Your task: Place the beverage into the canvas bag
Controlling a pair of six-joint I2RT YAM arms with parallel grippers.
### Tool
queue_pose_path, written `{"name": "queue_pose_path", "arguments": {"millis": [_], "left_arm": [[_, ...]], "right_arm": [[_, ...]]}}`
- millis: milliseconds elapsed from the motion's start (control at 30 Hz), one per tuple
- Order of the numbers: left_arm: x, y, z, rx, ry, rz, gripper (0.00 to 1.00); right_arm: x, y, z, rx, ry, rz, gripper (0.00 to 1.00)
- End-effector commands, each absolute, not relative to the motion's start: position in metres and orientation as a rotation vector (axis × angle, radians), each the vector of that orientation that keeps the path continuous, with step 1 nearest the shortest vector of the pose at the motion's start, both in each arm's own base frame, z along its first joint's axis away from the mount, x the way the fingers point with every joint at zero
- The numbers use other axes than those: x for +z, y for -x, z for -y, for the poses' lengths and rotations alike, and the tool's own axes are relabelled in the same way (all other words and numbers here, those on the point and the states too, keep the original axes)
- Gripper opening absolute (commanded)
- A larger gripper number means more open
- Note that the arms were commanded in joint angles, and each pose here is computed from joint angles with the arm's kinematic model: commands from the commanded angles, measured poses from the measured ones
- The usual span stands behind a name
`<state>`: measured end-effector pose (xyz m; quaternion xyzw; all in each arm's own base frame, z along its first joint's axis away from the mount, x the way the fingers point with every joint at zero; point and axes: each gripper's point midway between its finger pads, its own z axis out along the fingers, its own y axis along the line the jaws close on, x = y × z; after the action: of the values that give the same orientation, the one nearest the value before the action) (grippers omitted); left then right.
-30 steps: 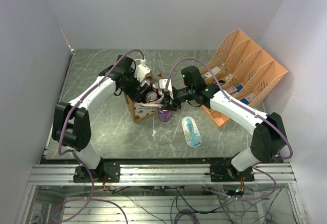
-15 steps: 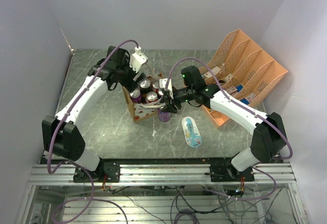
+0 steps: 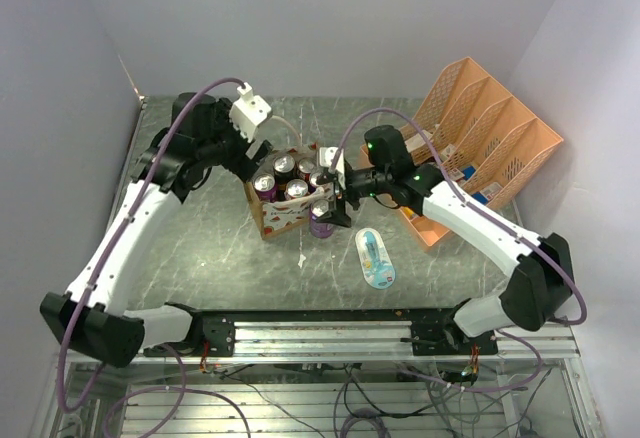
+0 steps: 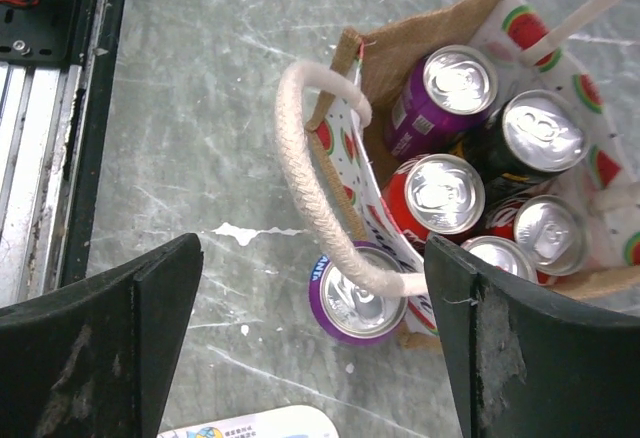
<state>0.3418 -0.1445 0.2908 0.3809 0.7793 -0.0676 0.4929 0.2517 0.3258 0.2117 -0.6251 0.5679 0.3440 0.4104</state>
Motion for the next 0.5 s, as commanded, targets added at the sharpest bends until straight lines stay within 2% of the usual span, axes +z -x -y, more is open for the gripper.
{"name": "queue_pose_path", "arguments": {"millis": [0,233,467], "left_arm": [[0.306,-0.318,0.16,-0.285,-1.001,-1.784,1.0],[0.302,-0.288,0.165,-0.374,-1.08,-1.759,0.98],[0.301,-0.272,0.159,-0.387,-1.056,-1.719,0.99]], "right_arm": [[0.244,-0.259,-0.317,0.799,1.516,-1.365,0.94],[0.266,-0.276,-0.287,0.821,1.388,-1.392,0.96],[0.248,-0.27,-0.265,0.733,1.37,-1.474,0.96]]}}
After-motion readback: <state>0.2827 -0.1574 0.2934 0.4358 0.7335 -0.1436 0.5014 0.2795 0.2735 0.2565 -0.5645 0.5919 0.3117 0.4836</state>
